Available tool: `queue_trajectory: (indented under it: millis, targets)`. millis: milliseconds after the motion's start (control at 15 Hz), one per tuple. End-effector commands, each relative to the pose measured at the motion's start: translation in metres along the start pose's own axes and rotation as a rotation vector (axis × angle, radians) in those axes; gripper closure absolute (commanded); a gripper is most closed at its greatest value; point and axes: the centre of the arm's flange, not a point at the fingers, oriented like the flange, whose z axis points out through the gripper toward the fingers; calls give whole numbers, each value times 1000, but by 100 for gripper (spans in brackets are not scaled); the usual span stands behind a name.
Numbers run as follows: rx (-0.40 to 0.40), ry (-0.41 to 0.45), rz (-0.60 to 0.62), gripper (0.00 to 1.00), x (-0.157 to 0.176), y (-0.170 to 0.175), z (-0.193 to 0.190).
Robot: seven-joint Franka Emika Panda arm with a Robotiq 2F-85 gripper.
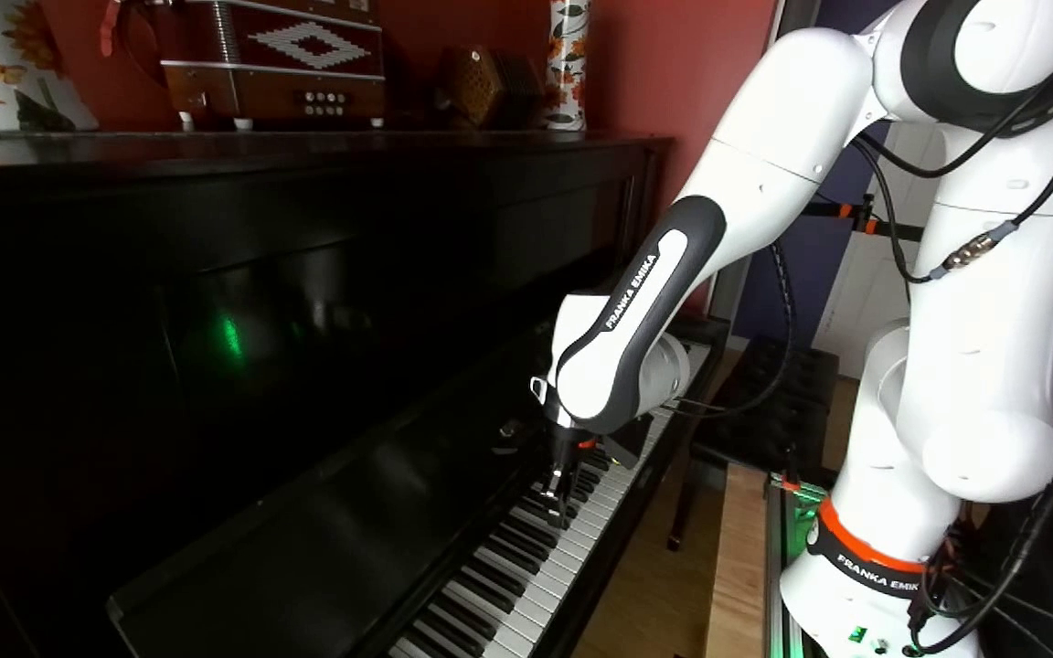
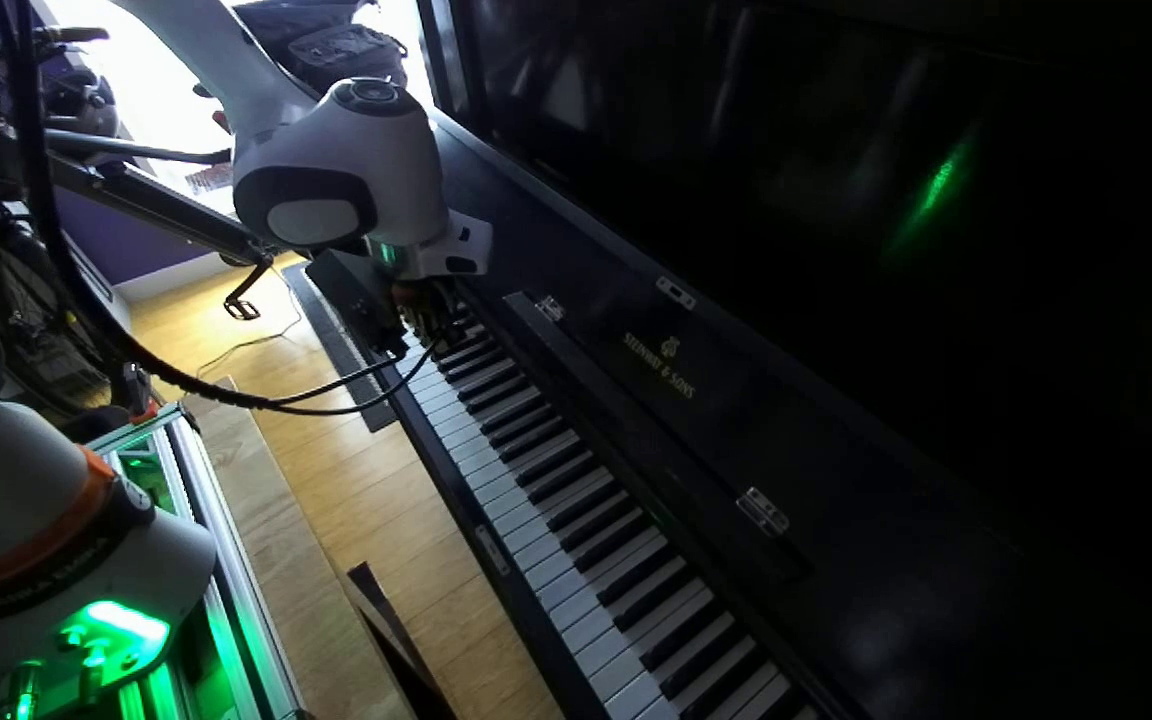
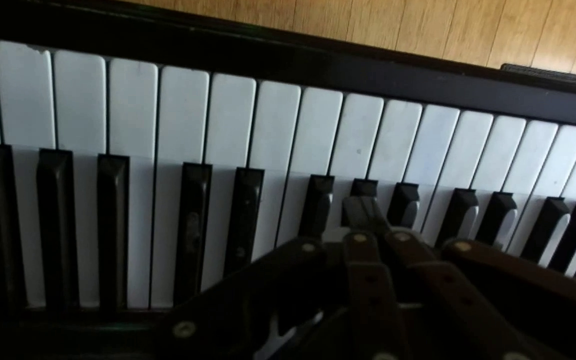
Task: Press the middle black key on the piano
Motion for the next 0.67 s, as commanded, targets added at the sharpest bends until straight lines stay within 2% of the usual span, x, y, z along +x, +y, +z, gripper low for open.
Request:
queue_trajectory:
  millis: [0, 600]
  targets:
    - [6, 18, -4, 100, 1, 8, 20]
    - [-7, 41, 0, 100, 17, 10, 39]
